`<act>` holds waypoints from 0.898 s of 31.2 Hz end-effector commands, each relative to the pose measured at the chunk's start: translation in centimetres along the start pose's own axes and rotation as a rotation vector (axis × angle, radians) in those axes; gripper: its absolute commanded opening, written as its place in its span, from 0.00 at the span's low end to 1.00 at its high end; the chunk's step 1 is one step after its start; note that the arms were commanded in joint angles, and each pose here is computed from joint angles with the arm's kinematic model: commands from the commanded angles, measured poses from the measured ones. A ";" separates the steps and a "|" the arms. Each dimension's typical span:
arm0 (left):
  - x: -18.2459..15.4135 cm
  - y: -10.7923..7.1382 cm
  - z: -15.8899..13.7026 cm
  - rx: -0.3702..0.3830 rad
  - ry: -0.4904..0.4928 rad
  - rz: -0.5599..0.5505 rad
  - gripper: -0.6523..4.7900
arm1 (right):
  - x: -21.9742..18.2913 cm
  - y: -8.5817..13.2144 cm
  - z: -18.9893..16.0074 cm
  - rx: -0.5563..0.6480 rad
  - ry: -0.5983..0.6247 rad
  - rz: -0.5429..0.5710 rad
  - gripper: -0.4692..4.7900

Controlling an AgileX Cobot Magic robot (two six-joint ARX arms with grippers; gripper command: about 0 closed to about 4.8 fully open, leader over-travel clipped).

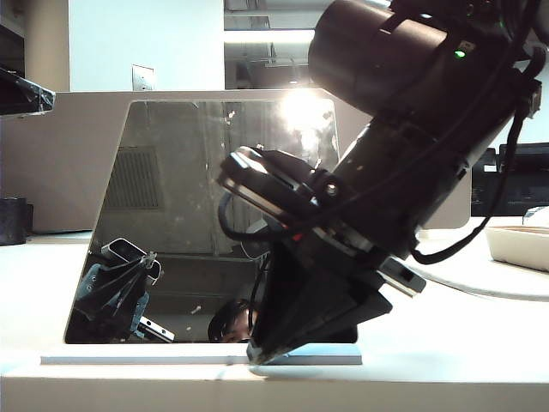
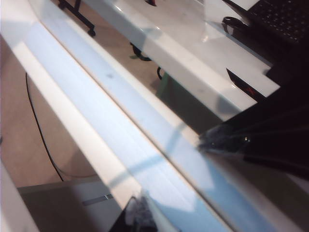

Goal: Push the base of the mirror on the table to move it forward for a short distance.

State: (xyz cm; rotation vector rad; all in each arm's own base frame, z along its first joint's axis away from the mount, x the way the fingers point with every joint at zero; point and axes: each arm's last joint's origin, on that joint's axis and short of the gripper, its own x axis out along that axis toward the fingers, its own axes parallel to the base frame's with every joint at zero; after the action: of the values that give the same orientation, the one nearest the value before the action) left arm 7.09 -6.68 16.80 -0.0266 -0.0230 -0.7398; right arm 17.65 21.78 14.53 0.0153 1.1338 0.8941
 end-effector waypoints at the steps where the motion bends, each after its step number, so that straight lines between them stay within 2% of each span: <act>1: 0.0 0.0 0.1 0.004 -0.013 -0.002 0.12 | -0.2 -0.2 0.1 0.000 -0.004 -0.014 0.08; 11: 0.0 0.0 0.1 0.004 -0.013 -0.002 0.12 | 1.3 -0.7 0.9 -0.010 0.020 -0.024 0.08; 17: 0.0 0.0 0.1 0.004 -0.013 -0.002 0.12 | 1.0 -1.0 2.8 -0.030 -0.034 -0.047 0.08; 22: 0.0 0.0 0.1 0.004 -0.013 -0.002 0.12 | 0.2 -2.8 4.1 0.016 -0.070 -0.074 0.08; 28: 0.0 0.0 0.1 0.004 -0.013 -0.002 0.12 | 0.2 -3.3 4.2 0.002 -0.045 -0.042 0.08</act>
State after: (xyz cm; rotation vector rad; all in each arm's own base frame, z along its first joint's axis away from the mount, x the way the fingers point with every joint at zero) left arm 7.09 -6.68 16.80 -0.0265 -0.0226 -0.7398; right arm 22.98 21.47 14.95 0.0140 1.0657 0.8351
